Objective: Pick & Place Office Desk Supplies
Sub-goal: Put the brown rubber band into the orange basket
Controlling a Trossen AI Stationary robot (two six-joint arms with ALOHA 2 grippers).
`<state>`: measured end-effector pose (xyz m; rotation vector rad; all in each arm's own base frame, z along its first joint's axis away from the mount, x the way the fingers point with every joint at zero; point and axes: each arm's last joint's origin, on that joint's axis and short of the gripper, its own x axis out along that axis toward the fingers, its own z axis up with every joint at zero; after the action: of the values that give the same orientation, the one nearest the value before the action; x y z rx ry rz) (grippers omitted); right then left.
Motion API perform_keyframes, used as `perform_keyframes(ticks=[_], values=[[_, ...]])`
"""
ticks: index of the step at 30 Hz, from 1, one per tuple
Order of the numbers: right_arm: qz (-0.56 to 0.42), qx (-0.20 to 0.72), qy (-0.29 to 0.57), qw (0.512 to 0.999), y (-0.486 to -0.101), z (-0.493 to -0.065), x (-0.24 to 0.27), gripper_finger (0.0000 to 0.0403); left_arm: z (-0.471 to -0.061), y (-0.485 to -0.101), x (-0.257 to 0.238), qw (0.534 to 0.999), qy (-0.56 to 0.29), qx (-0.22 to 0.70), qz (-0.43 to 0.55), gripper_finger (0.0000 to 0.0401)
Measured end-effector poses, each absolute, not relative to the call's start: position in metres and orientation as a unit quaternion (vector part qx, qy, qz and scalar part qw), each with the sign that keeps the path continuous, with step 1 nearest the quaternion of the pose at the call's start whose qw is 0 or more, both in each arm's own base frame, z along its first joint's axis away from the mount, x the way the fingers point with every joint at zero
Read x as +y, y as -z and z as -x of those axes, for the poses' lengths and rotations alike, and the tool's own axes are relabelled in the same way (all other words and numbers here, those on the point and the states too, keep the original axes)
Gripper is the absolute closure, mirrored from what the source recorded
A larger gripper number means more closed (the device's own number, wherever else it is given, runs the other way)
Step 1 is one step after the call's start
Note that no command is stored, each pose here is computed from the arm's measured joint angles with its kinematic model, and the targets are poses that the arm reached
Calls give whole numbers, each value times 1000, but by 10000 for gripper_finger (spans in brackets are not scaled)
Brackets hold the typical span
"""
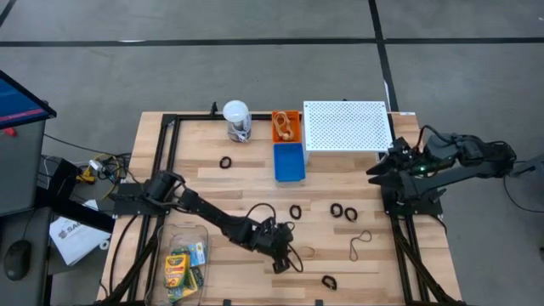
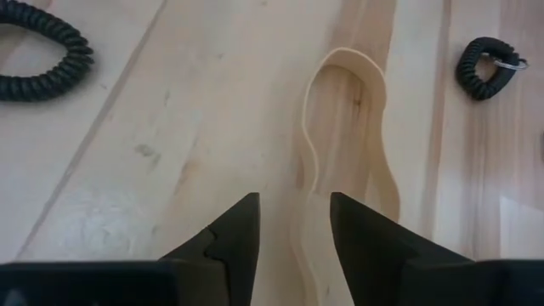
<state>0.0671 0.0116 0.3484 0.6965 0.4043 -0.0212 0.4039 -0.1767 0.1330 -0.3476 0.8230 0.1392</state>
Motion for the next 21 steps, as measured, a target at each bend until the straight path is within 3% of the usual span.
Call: perform_keyframes(ticks=[15, 18, 21], values=[[-334, 195, 10, 922, -349, -67, 11, 179, -403, -116, -184, 892, -61, 413, 170, 269], [-334, 195, 11, 922, -349, -67, 11, 179, -403, -115, -182, 889, -82, 412, 181, 303], [-334, 194, 12, 922, -349, -67, 11, 179, -406, -116, -174, 880, -90, 418, 206, 376]])
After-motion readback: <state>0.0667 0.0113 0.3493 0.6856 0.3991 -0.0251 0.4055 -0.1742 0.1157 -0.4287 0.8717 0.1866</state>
